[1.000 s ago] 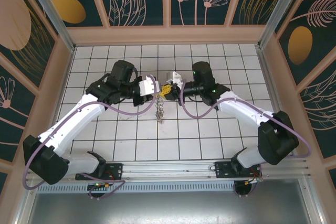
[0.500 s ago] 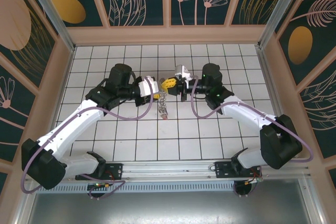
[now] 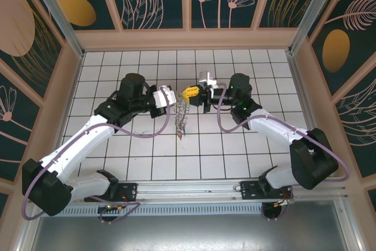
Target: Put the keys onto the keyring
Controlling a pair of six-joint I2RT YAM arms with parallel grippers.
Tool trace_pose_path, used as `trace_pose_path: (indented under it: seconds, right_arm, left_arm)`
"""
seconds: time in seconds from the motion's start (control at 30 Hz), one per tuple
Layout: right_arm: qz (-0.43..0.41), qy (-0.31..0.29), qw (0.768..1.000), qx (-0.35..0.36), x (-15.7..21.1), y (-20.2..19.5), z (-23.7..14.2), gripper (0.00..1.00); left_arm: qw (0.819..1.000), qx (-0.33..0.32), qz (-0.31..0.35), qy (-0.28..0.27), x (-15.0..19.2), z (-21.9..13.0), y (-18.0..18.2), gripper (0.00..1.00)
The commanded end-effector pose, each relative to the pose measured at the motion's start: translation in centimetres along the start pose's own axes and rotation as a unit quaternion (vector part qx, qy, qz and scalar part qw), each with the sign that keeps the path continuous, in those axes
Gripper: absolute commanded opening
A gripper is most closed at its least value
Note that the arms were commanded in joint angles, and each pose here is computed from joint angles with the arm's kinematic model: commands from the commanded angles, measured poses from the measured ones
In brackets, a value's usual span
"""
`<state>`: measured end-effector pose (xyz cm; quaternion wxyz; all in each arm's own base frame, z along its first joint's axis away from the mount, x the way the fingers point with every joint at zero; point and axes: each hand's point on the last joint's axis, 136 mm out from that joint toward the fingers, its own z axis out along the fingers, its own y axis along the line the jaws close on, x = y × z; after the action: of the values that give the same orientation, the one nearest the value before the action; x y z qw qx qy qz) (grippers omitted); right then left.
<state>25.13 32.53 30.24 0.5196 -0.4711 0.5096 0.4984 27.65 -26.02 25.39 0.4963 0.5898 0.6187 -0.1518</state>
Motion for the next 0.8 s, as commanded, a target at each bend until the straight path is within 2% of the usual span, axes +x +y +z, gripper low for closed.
trace_pose_path:
  seconds: [0.0, 0.17, 0.33, 0.4, 0.53, 0.57, 0.6, 0.63, 0.77]
  right_arm:
    - [-0.023, -0.100, 0.994, 0.032, -4.8, 0.1, -1.3, 0.00]
    - [0.020, -0.192, 0.979, 0.068, -6.7, -0.1, -2.4, 0.00]
    - [0.027, -0.196, 0.979, 0.055, -6.9, 0.4, -1.5, 0.00]
    - [0.030, -0.195, 0.979, 0.052, -6.7, 0.4, -1.3, 0.00]
    - [0.026, -0.171, 0.984, 0.049, -5.4, 0.4, -0.8, 0.00]
    - [0.024, -0.160, 0.986, 0.048, -4.8, 0.5, -0.7, 0.00]
    - [0.022, -0.151, 0.987, 0.048, -4.3, 0.5, -0.5, 0.00]
    - [0.016, -0.138, 0.989, 0.049, -3.7, 0.4, -0.4, 0.00]
    - [-0.015, -0.052, 0.997, 0.053, -0.7, -0.2, 0.0, 0.00]
  left_arm:
    - [1.000, 0.002, 0.006, -0.002, 0.8, 0.0, -0.9, 0.00]
    - [0.999, -0.003, 0.022, -0.023, 0.9, 0.1, -1.3, 0.00]
    - [0.999, 0.019, 0.016, -0.046, 0.1, 0.5, -1.9, 0.00]
    - [0.998, 0.015, 0.007, -0.055, -0.6, 0.5, -1.4, 0.09]
    - [0.997, -0.018, 0.002, -0.076, -2.5, -0.6, 0.2, 0.18]
    - [0.996, -0.025, 0.001, -0.083, -3.0, -0.9, 0.4, 0.15]
    - [0.996, -0.028, 0.003, -0.088, -3.3, -1.1, 0.6, 0.05]
    - [0.996, -0.027, 0.003, -0.089, -3.4, -1.2, 0.5, 0.00]
    - [0.998, 0.000, 0.012, -0.064, -2.3, -0.7, -0.4, 0.00]
